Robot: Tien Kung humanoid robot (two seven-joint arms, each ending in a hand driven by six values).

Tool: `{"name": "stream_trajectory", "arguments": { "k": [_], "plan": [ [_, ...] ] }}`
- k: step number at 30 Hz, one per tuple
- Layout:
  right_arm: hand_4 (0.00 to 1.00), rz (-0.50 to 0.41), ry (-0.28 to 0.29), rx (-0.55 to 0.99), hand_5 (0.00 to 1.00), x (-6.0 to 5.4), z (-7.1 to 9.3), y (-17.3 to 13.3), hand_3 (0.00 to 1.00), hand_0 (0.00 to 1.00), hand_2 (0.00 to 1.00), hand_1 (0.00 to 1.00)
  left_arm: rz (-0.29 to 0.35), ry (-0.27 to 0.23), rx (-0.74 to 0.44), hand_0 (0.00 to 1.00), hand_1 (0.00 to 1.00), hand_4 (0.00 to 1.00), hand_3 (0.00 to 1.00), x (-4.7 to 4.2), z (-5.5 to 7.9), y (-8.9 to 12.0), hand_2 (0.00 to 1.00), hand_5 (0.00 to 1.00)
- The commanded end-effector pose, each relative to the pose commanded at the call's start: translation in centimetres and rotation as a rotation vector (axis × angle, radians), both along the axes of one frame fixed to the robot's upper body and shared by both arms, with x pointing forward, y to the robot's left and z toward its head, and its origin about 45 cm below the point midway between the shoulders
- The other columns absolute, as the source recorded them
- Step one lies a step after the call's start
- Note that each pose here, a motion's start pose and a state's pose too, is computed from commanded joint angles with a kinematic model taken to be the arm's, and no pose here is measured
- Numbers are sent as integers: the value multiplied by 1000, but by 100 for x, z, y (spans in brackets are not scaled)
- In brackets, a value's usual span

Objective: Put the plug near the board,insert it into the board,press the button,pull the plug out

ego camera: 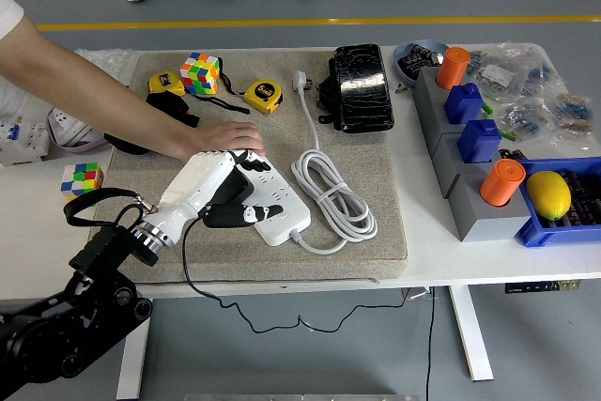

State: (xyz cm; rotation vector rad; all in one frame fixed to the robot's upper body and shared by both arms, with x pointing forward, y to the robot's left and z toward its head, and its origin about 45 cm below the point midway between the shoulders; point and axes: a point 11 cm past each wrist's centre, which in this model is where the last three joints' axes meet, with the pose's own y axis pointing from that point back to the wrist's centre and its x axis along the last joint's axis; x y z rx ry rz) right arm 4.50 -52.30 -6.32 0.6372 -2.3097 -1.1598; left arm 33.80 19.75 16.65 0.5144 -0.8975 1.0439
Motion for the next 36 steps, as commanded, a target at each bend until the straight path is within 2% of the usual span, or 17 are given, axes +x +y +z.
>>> {"name": "stream_trajectory", "arguments": {
  "k": [2, 3, 8, 9, 14, 15, 20, 21, 24, 26, 27, 28, 36],
  "plan": [
    [810, 0, 1, 0, 338, -1, 0, 0, 504, 489, 531, 535, -15, 9, -17, 479, 609, 969, 619, -26, 60, -42, 619, 589],
    [810, 0, 1, 0, 338, -4, -1, 0, 505, 488, 531, 535, -28, 20, -28, 373, 548, 970, 631, -46, 99, -76, 589, 591],
    [810, -1, 4, 2, 338, -19, -6, 5, 505, 488, 531, 535, -77, 86, -51, 373, 548, 970, 631, -116, 221, -233, 589, 591],
    [810, 0, 5, 2, 338, -20, -7, 5, 505, 488, 530, 536, -84, 113, -53, 259, 386, 964, 638, -129, 239, -271, 483, 567],
    [810, 2, 4, 2, 338, -12, -4, 4, 505, 488, 530, 536, -96, 226, 13, 259, 386, 964, 638, -169, 224, -371, 483, 567],
    [811, 2, 4, 3, 338, -11, -5, 5, 505, 488, 530, 536, -97, 244, 32, 148, 178, 852, 683, -175, 214, -381, 257, 242],
    [811, 0, 4, 4, 338, -18, -6, 6, 505, 488, 530, 536, -105, 359, 124, 148, 178, 852, 683, -215, 122, -403, 257, 242],
    [813, -1, 4, 4, 339, -21, -6, 5, 505, 487, 526, 536, -108, 382, 137, 72, 101, 747, 880, -226, 101, -404, 170, 2],
    [813, -1, 6, 5, 339, -28, -8, 6, 505, 487, 526, 536, -117, 442, 155, 72, 101, 747, 880, -262, 47, -410, 170, 2],
    [813, 0, 6, 5, 339, -26, -9, 8, 505, 487, 526, 536, -120, 465, 160, 72, 101, 747, 880, -275, 28, -416, 170, 2],
    [813, 0, 6, 5, 337, -25, -9, 9, 505, 487, 526, 536, -121, 474, 163, 62, 100, 786, 953, -280, 20, -417, 161, 2],
    [813, 1, 5, 6, 337, -21, -9, 10, 505, 487, 526, 536, -121, 483, 168, 62, 100, 786, 953, -283, 8, -420, 161, 2],
    [814, 2, 3, 5, 338, -13, -8, 11, 505, 485, 525, 536, -107, 512, 205, 59, 100, 791, 942, -283, -67, -396, 164, 2]
  ]
}}
